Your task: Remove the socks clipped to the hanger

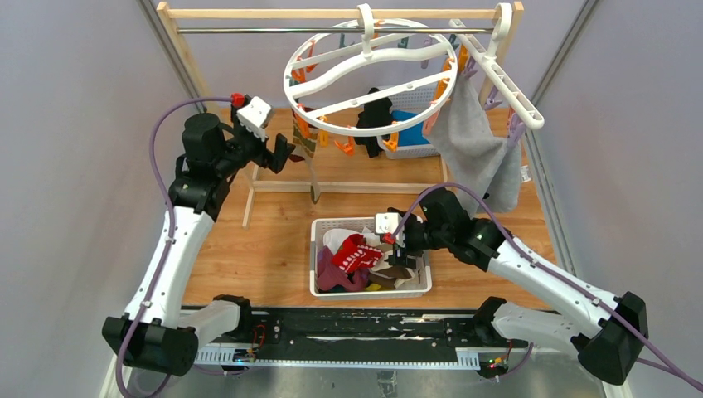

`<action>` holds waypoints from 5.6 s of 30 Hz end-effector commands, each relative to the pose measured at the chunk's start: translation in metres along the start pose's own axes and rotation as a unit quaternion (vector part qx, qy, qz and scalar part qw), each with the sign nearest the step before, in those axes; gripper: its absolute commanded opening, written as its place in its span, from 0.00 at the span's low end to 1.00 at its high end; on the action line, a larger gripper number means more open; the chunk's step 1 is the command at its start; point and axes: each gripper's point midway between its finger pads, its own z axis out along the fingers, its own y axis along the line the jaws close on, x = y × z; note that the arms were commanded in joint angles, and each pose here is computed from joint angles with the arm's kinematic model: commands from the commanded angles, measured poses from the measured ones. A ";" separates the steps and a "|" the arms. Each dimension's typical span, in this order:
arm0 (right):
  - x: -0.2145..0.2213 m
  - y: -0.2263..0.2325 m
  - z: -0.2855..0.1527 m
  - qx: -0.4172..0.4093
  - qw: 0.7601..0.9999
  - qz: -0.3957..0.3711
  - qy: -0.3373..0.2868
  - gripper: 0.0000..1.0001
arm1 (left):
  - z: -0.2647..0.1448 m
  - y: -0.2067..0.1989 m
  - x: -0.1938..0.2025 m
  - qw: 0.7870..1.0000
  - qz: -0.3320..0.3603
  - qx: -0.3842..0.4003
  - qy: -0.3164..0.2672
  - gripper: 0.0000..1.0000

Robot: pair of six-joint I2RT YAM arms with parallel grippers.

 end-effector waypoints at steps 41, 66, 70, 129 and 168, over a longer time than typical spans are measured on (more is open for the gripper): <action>0.005 0.002 0.007 -0.014 1.000 0.003 -0.003 0.72 | 0.003 -0.044 -0.122 0.957 -0.063 0.172 -0.227 0.55; -0.077 -0.060 -0.008 0.046 0.990 0.048 -0.124 0.72 | -0.005 -0.107 -0.112 0.941 -0.137 0.233 -0.201 0.45; -0.106 -0.084 -0.016 0.086 0.976 0.056 -0.191 0.72 | -0.004 -0.105 -0.117 0.939 -0.161 0.228 -0.200 0.44; -0.170 -0.120 -0.016 0.041 0.926 0.139 -0.348 0.00 | -0.032 -0.105 -0.124 0.928 -0.189 0.252 -0.201 0.87; -0.163 -0.120 -0.009 0.036 0.928 0.147 -0.341 0.00 | -0.013 -0.118 -0.148 0.896 -0.275 0.268 -0.224 0.66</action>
